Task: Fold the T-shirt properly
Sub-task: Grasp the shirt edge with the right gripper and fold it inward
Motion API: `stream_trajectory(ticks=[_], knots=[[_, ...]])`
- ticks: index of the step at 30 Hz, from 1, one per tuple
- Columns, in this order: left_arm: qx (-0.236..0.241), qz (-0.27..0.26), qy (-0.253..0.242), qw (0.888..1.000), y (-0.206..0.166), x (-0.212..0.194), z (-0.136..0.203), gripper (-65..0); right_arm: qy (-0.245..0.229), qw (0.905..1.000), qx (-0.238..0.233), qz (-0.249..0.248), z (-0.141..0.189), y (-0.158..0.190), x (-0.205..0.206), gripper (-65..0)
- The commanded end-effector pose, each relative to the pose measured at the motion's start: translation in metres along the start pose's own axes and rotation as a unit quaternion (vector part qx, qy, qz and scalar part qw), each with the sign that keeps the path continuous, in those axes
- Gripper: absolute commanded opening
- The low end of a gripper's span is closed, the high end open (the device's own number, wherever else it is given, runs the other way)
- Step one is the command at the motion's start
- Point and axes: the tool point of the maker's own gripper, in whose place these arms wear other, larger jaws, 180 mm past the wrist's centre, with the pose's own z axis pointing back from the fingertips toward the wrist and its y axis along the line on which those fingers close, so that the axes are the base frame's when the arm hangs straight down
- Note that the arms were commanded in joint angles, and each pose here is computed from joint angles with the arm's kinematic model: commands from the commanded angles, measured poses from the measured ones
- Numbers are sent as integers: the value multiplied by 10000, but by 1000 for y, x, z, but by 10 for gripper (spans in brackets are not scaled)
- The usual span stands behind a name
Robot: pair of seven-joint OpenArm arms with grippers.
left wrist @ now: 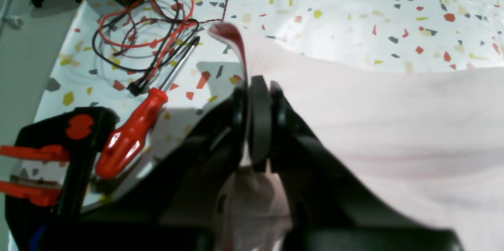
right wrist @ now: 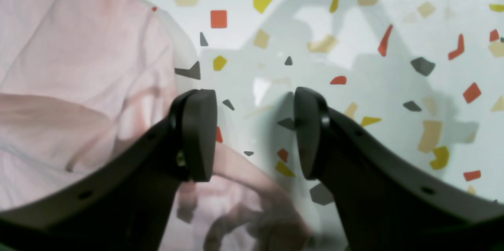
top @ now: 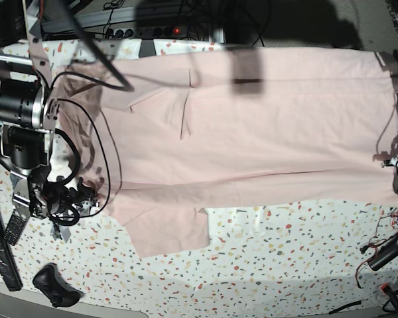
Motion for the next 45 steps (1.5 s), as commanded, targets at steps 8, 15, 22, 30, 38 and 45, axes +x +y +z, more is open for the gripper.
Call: stream_trajectory(ticks=[8,15,22,30,38,45], knots=[[100,-89,-348,9993,10,28,3,-650,-838,9948,484,-329,35,15,81,-342],[100,-89,-345,9993,10,28,3,-650,-575,9963,604,-221,29,26,70,-342],[101,-91,-344,9993,10,28,3,-650,-400,9973,569,-216,10,28,37,-342],[102,-91,-346,9993,10,28,3,-650,-244,9987,442,-112,4,23,20,-528],[58,16,-453,9990,9,32,3,-650,-760,9947,650,246,15,34,49,-610],[-19,207,-544,9983,5,33,3,-650,-784,9918,718,711,22,40,54,-623]])
